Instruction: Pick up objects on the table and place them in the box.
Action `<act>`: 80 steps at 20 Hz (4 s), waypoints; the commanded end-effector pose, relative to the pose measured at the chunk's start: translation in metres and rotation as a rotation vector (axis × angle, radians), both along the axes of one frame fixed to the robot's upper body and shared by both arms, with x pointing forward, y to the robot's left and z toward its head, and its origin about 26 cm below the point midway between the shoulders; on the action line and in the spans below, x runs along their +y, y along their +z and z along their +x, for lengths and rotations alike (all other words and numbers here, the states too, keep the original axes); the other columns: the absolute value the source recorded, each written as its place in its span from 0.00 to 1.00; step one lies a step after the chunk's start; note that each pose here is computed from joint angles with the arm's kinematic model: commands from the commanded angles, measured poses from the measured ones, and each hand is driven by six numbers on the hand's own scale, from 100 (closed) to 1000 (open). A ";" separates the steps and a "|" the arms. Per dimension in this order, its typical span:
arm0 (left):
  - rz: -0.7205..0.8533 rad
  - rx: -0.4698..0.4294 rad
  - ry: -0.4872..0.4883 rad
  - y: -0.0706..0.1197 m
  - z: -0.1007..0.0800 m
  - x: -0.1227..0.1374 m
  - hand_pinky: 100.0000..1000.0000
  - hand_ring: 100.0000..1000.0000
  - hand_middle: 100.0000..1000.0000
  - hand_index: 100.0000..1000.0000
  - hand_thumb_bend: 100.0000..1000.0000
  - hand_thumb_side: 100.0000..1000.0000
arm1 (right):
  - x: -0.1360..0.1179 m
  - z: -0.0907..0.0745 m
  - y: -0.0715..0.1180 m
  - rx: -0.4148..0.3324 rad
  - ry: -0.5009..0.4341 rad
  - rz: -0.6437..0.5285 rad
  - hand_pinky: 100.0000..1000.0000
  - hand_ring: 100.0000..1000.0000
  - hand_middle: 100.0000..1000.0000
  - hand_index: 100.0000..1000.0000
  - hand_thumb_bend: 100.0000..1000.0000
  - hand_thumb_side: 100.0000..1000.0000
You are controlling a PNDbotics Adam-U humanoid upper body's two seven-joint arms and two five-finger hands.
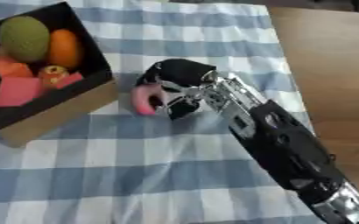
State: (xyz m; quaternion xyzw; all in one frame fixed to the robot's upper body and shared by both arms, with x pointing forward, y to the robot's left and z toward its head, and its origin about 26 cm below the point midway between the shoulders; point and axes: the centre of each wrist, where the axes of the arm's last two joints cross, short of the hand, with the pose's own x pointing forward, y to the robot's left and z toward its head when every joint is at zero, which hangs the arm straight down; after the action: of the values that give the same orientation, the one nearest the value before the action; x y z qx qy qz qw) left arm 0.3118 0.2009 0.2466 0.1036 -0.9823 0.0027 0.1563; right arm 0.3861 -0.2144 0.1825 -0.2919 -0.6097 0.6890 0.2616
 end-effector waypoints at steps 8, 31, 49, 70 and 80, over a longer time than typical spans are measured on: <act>0.012 -0.022 -0.001 0.006 -0.003 0.002 0.71 0.89 0.73 0.77 0.51 0.58 | -0.007 0.001 0.007 -0.089 0.001 0.113 0.80 0.68 0.33 0.53 0.00 0.00; 0.014 -0.026 0.000 0.005 -0.003 0.002 0.71 0.88 0.72 0.77 0.51 0.58 | 0.011 -0.022 0.078 -0.299 0.089 0.333 0.76 0.60 0.31 0.53 0.00 0.00; 0.036 -0.066 -0.084 0.010 -0.004 -0.008 0.72 0.87 0.72 0.76 0.53 0.57 | 0.091 0.031 0.136 -0.256 0.250 0.336 0.77 0.63 0.34 0.56 0.00 0.00; 0.014 -0.073 -0.062 0.011 -0.003 -0.004 0.70 0.87 0.72 0.76 0.53 0.56 | 0.064 0.036 0.145 -0.215 0.355 0.278 0.91 0.88 0.78 0.97 0.00 0.03; 0.000 -0.058 0.021 0.005 -0.003 0.010 0.70 0.88 0.72 0.77 0.53 0.56 | -0.035 -0.054 0.176 -0.306 0.418 0.845 0.89 0.83 0.74 0.91 0.00 0.47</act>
State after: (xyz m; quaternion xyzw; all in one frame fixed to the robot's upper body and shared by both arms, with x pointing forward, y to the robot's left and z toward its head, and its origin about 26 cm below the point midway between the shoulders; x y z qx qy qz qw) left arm 0.3118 0.2052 0.2443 0.1028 -0.9841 0.0077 0.1448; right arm 0.3516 -0.2394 0.3359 -0.1277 -0.8978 0.3932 0.1518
